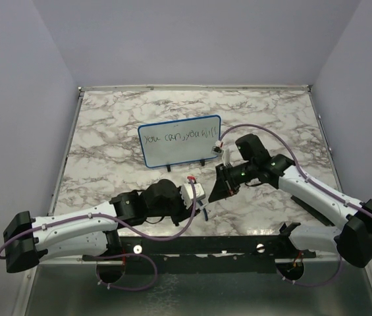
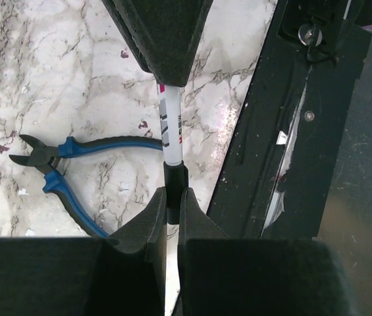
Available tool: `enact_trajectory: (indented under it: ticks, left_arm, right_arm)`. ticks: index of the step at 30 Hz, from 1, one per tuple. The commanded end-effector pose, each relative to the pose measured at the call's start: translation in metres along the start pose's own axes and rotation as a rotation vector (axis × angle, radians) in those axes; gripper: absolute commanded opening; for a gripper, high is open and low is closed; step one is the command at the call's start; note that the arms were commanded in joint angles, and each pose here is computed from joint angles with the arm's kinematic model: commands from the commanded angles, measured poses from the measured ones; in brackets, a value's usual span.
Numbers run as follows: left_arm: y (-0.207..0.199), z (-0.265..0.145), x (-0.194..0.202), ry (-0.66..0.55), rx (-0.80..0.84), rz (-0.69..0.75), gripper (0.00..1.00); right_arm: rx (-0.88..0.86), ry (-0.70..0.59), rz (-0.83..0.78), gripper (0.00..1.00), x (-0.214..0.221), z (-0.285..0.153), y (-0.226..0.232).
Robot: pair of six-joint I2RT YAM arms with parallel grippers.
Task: Write a sentence on the whiteboard
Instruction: Close the whiteboard marker.
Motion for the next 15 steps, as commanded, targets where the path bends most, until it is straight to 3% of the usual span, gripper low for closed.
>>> enact_trajectory:
  ticks: [1,15]
  left_arm:
    - [0.012,0.01,-0.042,-0.257,-0.114,0.009,0.0]
    - [0.014,0.065,-0.037,-0.332,-0.221,0.033,0.0]
  right_arm:
    - [0.044,0.06,0.001,0.01,0.004,0.011,0.003]
    - [0.358,0.081,0.008,0.01,0.009,0.004,-0.012]
Point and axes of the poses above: each gripper's point midway between its finger pads, its own z axis out along the fingers, its own y axis along the line the jaws close on, x = y × z, the point moved 10 cm from there along -z, back along the fingers, and after that the axes turned 12 degrees about z, right-handed, at the moved point
